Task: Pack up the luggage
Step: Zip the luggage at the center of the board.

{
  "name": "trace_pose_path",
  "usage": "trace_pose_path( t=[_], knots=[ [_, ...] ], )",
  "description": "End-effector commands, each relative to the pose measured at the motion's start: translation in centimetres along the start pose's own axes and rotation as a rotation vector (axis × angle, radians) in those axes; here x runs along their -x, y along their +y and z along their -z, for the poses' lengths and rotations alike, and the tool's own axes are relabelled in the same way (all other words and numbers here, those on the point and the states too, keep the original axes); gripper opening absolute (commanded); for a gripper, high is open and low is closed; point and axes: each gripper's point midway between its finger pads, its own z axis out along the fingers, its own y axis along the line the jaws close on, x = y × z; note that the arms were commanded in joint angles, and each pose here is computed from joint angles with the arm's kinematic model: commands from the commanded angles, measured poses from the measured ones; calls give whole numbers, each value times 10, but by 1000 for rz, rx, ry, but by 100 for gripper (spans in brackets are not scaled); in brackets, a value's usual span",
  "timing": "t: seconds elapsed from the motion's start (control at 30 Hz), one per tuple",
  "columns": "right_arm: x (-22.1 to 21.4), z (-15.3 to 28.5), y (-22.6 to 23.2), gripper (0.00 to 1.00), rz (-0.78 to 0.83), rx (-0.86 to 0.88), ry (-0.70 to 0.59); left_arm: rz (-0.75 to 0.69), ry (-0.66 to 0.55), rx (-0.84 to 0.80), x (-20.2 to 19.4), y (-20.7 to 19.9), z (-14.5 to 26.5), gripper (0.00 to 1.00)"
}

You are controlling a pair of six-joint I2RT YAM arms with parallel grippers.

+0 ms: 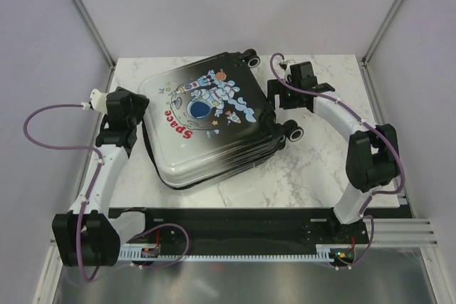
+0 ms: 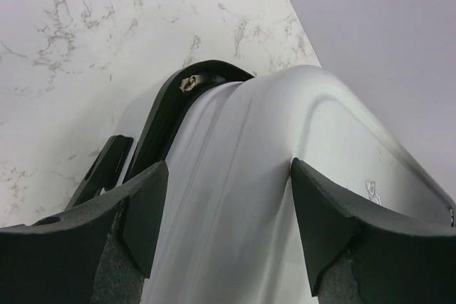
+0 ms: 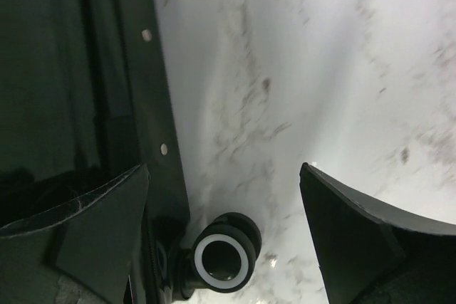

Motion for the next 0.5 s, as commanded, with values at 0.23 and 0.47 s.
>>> trace_pose_path(
  t=[0.23,0.47],
  knots=[
    [-29,93,59,98,63,81,-4,-195,60,-80,24,-30,9,78],
    [-1,179,2,98,27,-70,-137,-314,-59,-158,78,-71,43,80]
  ],
)
